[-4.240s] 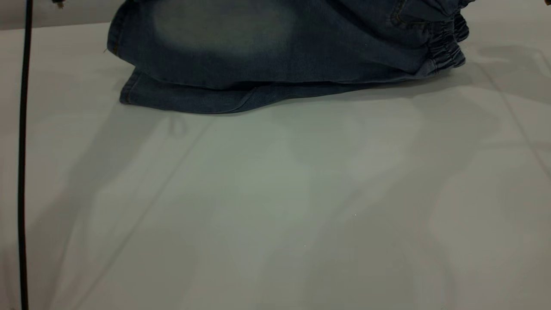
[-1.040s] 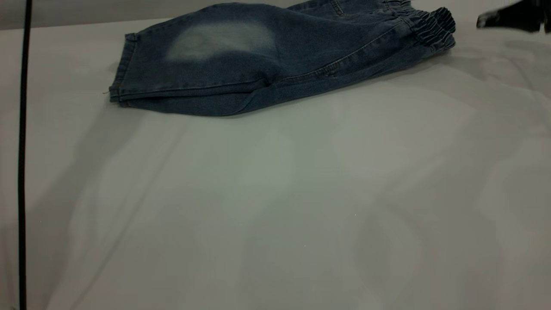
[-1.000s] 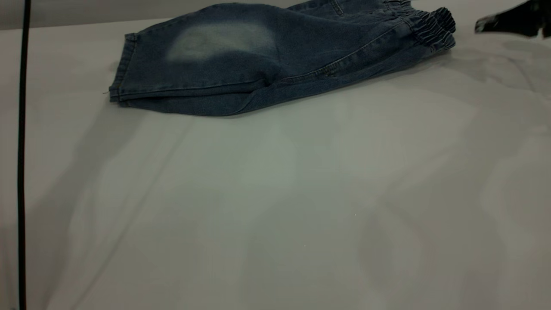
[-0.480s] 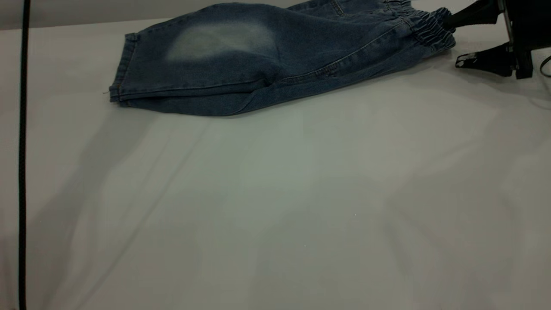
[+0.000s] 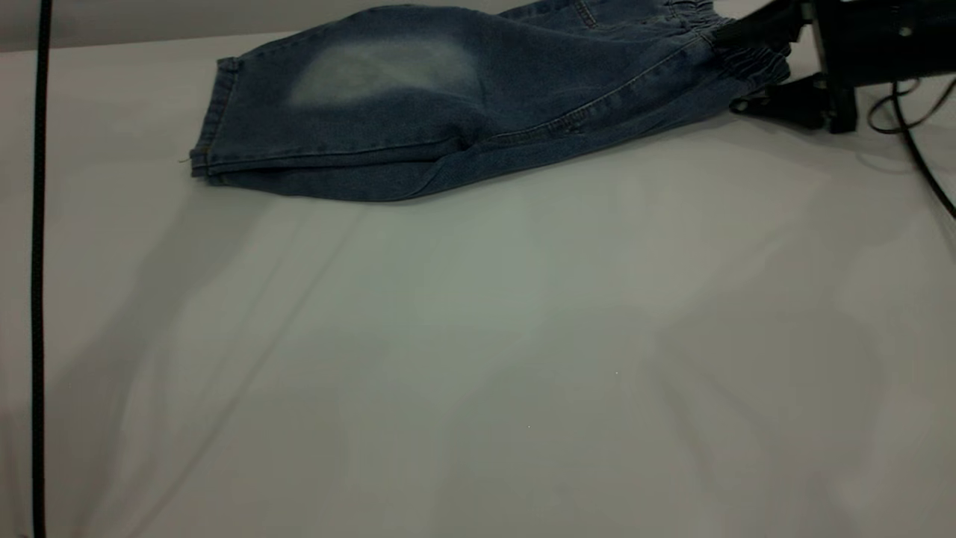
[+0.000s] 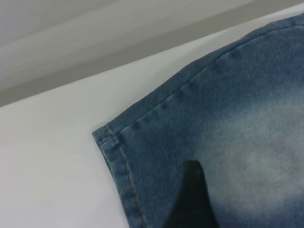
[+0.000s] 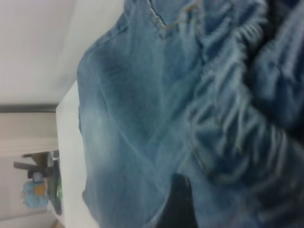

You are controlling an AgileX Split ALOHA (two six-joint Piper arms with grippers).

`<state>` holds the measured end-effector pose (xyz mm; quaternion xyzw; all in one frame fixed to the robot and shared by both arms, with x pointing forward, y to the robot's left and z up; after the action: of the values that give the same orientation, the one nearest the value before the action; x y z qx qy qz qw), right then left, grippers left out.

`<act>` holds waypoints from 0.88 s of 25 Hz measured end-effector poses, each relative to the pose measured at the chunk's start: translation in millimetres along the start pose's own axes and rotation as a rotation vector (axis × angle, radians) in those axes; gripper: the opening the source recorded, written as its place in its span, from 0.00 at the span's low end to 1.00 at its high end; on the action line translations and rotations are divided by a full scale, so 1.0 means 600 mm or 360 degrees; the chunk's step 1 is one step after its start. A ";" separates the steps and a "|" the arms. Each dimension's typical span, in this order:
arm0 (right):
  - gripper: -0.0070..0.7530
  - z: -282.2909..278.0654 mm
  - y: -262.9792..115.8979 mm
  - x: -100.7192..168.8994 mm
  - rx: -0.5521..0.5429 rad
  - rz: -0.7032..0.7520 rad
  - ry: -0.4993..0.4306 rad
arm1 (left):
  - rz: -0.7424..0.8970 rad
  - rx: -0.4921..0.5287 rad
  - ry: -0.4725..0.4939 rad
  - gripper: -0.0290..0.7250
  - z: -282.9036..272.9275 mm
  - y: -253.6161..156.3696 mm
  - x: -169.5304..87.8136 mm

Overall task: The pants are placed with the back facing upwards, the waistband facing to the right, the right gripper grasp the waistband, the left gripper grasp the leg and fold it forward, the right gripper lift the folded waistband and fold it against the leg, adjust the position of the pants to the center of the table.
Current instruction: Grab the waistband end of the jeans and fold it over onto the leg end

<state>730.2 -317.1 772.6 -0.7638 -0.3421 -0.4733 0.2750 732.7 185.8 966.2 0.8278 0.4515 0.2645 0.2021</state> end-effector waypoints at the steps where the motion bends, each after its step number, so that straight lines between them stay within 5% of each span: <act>1: 0.71 0.004 0.006 0.002 -0.0020 -0.0006 -0.0009 | 0.0000 0.0002 0.0000 0.73 0.000 0.000 0.000; 12: 0.62 0.015 0.025 0.006 -0.0096 -0.0039 -0.0047 | 0.0000 0.0149 -0.0057 0.73 -0.001 -0.018 -0.013; 22: 0.10 0.045 -0.001 0.016 -0.0008 -0.0203 -0.0063 | 0.0068 0.0126 -0.0093 0.73 -0.003 -0.005 -0.050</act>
<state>746.9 -294.1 770.9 -0.7503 -0.3944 -0.4754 0.2356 715.9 161.7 958.3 0.8521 0.4378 0.2262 0.1766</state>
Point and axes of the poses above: a point on each arm's last joint axis where the gripper is mounted, z pointing out along that axis toward the gripper, x along the wrist's bending axis when the last joint is at zero, y = z × x, the point moved 4 cm from there along z, pointing out along that axis toward the gripper, and after that the axes turned 14 degrees about z, right-handed, at the moved point
